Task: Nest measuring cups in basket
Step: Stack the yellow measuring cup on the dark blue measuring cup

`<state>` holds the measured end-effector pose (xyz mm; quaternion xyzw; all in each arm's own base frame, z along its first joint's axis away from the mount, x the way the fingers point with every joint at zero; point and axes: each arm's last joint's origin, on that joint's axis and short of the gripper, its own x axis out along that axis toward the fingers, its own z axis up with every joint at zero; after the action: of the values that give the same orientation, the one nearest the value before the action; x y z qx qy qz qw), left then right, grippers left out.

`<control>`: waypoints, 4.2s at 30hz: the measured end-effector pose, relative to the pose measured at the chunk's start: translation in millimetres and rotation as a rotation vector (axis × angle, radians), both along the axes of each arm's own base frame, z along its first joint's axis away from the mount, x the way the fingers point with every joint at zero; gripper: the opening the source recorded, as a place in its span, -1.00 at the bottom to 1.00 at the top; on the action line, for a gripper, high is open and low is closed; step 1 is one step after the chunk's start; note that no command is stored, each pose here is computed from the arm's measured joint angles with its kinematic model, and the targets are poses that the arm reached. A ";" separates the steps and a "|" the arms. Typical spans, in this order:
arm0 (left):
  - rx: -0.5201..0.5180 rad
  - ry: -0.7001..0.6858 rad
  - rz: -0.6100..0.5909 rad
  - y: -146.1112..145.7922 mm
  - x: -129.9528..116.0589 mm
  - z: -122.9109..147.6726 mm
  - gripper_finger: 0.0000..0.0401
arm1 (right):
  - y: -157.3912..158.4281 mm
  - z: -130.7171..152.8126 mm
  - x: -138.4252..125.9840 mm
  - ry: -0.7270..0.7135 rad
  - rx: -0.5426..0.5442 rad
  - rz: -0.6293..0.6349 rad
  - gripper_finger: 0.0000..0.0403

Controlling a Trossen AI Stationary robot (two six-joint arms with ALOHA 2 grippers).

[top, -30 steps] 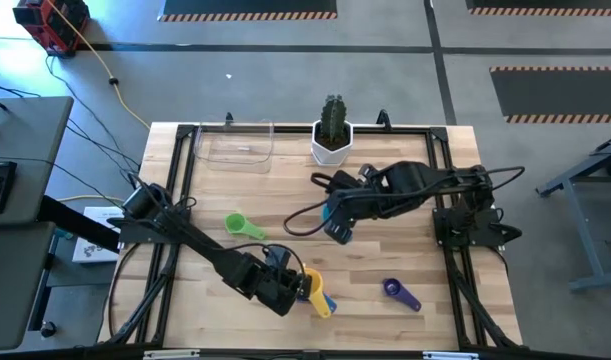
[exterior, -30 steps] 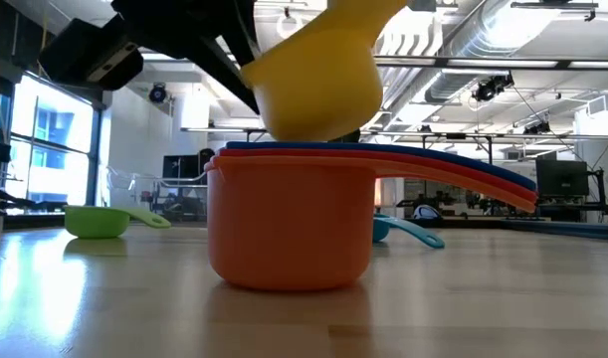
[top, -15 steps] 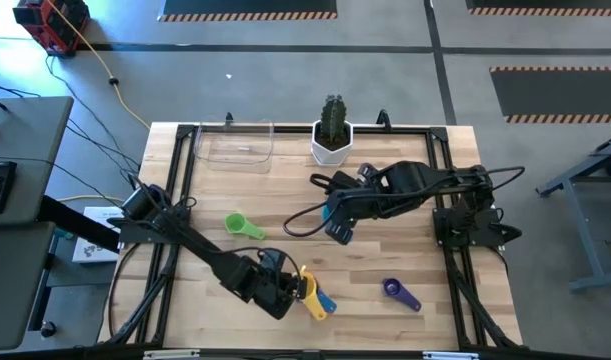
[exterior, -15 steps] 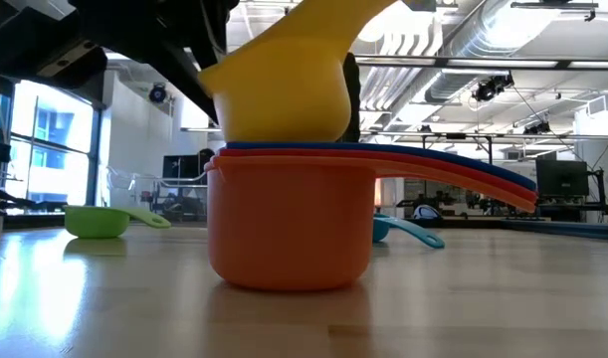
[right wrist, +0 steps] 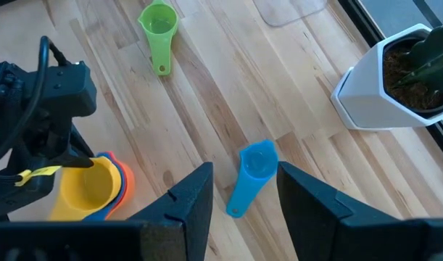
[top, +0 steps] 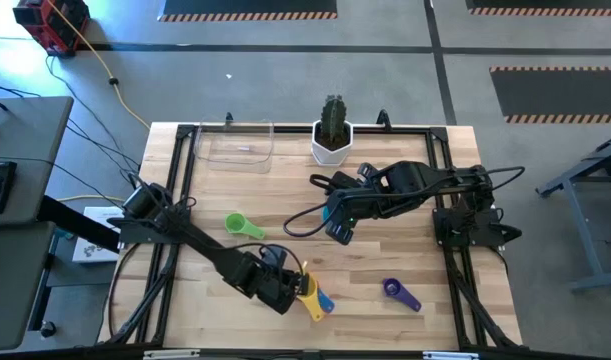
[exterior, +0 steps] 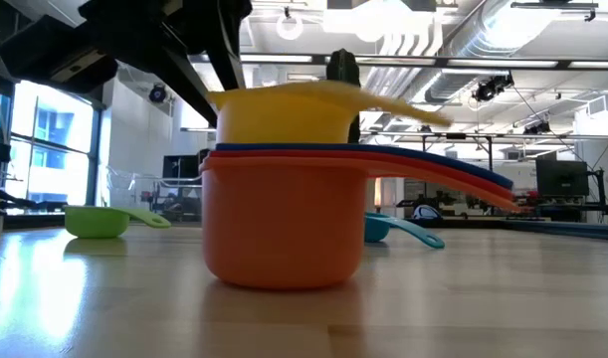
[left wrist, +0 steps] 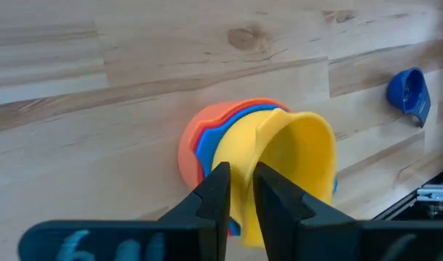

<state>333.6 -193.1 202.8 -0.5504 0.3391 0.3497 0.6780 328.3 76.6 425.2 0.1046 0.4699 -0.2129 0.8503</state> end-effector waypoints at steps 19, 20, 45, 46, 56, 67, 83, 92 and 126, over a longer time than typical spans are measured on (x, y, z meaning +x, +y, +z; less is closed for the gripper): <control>0.102 0.027 -0.159 9.9 -5.7 15.8 -0.61 | 5.6 -0.4 -1.2 -0.003 0.069 -0.020 -0.28; 0.114 0.033 -0.182 11.1 -7.9 19.1 -0.61 | 7.8 -0.5 -1.7 -0.008 0.086 -0.031 -0.28; 0.433 0.149 -0.838 0.5 -54.6 54.2 -0.61 | 102.3 -121.4 -0.5 0.053 0.356 -0.392 -0.28; 0.441 0.148 -0.858 -0.9 -52.7 51.7 -0.61 | 103.7 -127.6 0.6 0.049 0.366 -0.397 -0.28; 0.444 0.139 -0.955 -19.1 -33.4 18.5 -0.61 | 111.1 -177.6 5.5 -0.002 0.425 -0.401 -0.28; 0.380 0.144 -0.920 -29.8 -21.8 -8.3 -0.61 | 110.4 -224.3 4.0 -0.050 0.482 -0.388 -0.28; 0.288 0.098 -0.919 -32.9 6.5 -48.2 -0.61 | 111.6 -262.1 -5.8 -0.007 0.643 -0.412 -0.28; 0.292 0.110 -0.853 -4.6 23.4 -48.3 -0.61 | 118.0 -270.4 2.9 -0.042 0.725 -0.430 -0.28; 0.245 0.088 -0.977 4.5 28.1 -42.8 -0.61 | 112.0 -265.9 16.8 -0.133 0.849 -0.529 -0.28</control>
<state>361.8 -188.7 160.0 -0.2285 0.5419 0.0516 0.8071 345.1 188.6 159.3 0.5702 0.4172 -0.2040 0.6777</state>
